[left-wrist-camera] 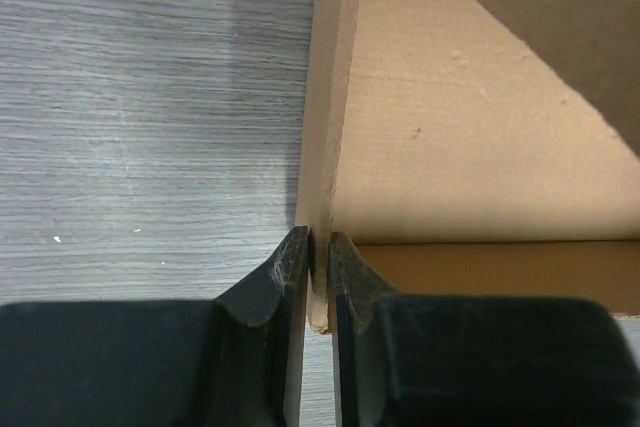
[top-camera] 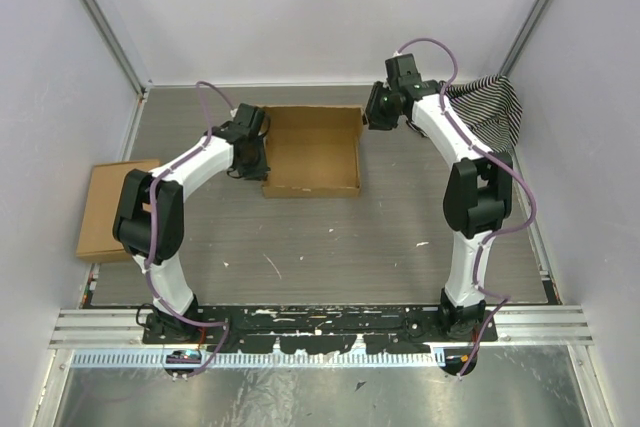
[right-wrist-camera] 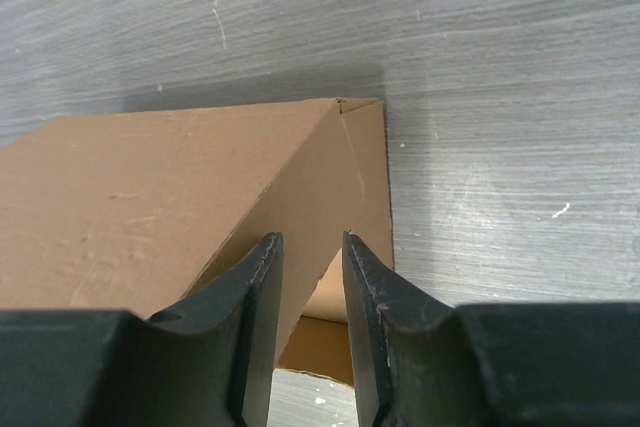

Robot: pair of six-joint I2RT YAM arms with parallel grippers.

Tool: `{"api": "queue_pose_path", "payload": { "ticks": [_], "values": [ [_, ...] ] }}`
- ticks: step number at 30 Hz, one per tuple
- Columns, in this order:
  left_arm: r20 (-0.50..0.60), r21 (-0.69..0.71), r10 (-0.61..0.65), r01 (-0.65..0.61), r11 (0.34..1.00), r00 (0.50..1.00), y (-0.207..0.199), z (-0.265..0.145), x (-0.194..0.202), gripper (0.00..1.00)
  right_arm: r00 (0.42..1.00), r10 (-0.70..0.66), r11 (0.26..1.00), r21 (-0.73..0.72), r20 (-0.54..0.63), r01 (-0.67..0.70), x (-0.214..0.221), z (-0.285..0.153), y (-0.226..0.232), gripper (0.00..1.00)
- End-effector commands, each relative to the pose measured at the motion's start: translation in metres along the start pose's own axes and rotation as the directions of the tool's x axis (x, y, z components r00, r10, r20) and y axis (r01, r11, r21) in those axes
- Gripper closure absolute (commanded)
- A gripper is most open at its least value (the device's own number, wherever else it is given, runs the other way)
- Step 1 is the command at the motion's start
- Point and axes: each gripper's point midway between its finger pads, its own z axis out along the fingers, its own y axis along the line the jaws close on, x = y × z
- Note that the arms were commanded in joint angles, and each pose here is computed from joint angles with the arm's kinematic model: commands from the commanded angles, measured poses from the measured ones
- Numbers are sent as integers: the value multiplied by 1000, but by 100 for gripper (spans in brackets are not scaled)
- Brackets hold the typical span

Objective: Fold the paper box

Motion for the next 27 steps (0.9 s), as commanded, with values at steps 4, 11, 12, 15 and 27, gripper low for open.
{"api": "queue_pose_path", "payload": {
  "ticks": [4,11,12,15,27],
  "values": [
    [34,53,-4,2,999,999,-19,-9,-4,80,998,32,989,-145,59,-23,-29,-18,43,64],
    [16,9,35,-35,999,999,-7,7,7,81,997,48,986,-165,59,-37,-30,-16,47,65],
    [12,-4,43,-43,999,999,-4,9,9,82,997,48,985,-166,63,-37,-32,-17,47,65],
    [-4,-46,71,-71,996,997,6,17,15,83,996,50,986,-163,67,-38,-34,-16,47,65],
    [-42,-123,127,-131,984,991,21,29,23,85,996,55,985,-167,70,-43,-41,-10,50,66]
  ]
}}
